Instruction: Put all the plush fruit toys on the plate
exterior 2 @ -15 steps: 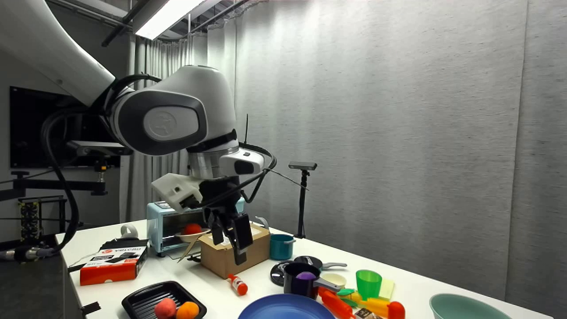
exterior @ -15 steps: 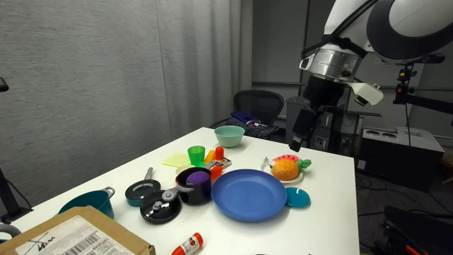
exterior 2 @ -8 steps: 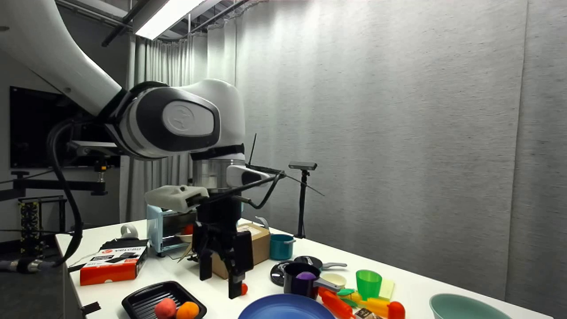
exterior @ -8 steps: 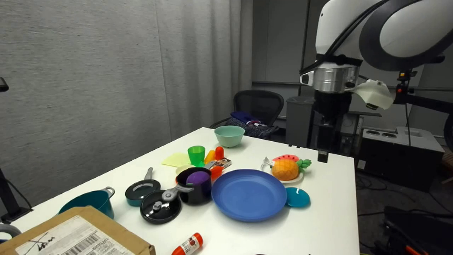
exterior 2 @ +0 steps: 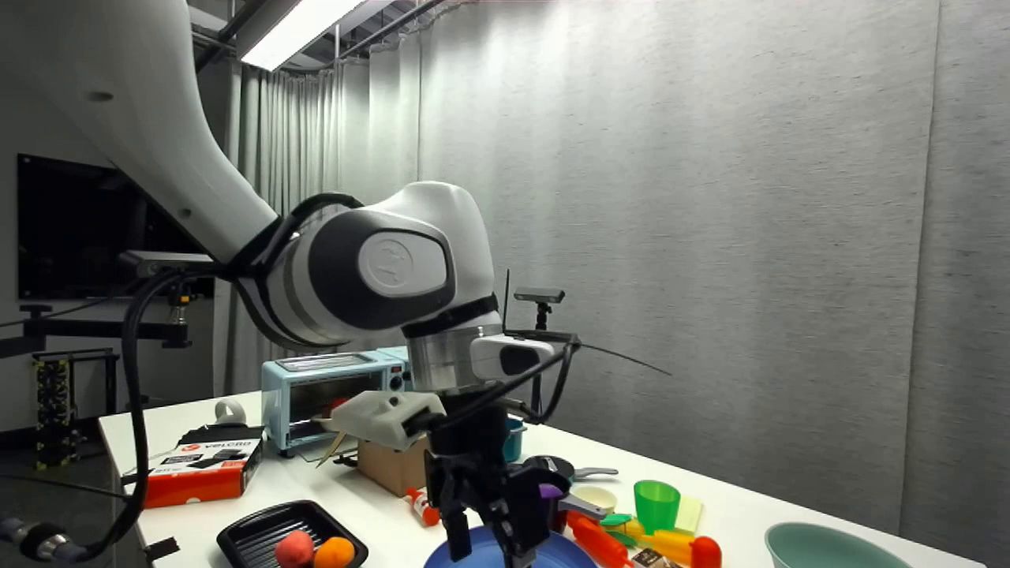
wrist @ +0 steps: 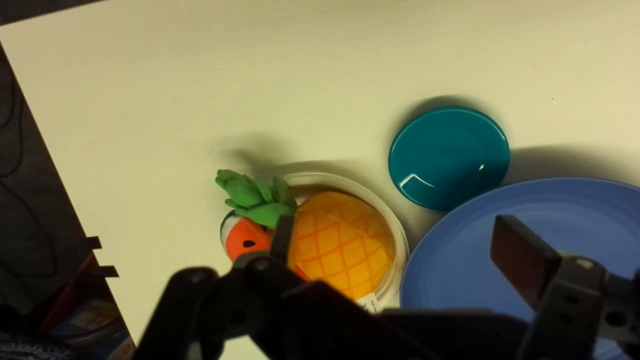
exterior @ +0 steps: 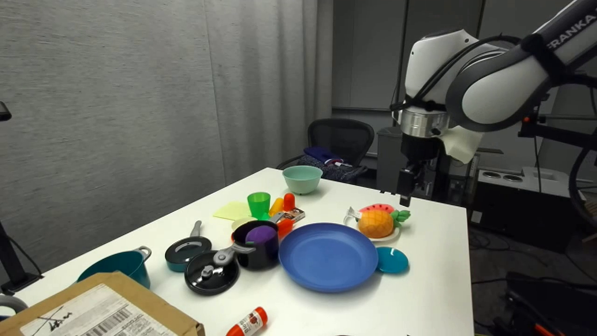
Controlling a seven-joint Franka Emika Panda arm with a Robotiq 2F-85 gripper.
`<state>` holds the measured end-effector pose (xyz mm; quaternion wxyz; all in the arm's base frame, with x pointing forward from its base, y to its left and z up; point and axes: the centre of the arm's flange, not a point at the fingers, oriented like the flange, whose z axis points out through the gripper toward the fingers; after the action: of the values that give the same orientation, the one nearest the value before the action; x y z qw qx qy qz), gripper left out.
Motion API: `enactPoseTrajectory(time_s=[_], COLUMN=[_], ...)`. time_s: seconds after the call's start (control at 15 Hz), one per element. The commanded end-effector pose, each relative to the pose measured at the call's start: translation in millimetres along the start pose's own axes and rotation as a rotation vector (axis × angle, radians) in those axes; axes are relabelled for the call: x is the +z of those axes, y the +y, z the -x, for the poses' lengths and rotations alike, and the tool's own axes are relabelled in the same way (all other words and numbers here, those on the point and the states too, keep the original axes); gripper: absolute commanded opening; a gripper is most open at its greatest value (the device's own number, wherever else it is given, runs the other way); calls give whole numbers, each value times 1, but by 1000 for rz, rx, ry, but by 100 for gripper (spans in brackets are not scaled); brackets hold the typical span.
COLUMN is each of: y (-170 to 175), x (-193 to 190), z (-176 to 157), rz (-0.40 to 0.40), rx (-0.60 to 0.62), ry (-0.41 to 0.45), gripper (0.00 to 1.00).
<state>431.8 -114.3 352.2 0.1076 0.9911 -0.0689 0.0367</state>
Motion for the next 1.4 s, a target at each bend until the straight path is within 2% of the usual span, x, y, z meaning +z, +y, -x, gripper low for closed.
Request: enactPoseTrajectory(time_s=[0.0, 0.2, 0.27, 0.4, 0.53, 0.6, 0.8, 0.87, 1.33], y=[4, 6, 4, 5, 5, 5, 1, 20, 78], x=[6, 12, 11, 21, 37, 48, 82, 92, 142], z=[-3, -9, -6, -9, -21, -29, -44, -43, -58], rz=[-10, -18, -9, 33, 93, 132, 185, 189, 139], rx=[18, 36, 6, -86, -109, -81, -33, -11, 49], ry=[-3, -8, 2, 29, 43, 45, 47, 48, -44], gripper=[100, 100, 100, 100, 100, 100, 100, 100, 100])
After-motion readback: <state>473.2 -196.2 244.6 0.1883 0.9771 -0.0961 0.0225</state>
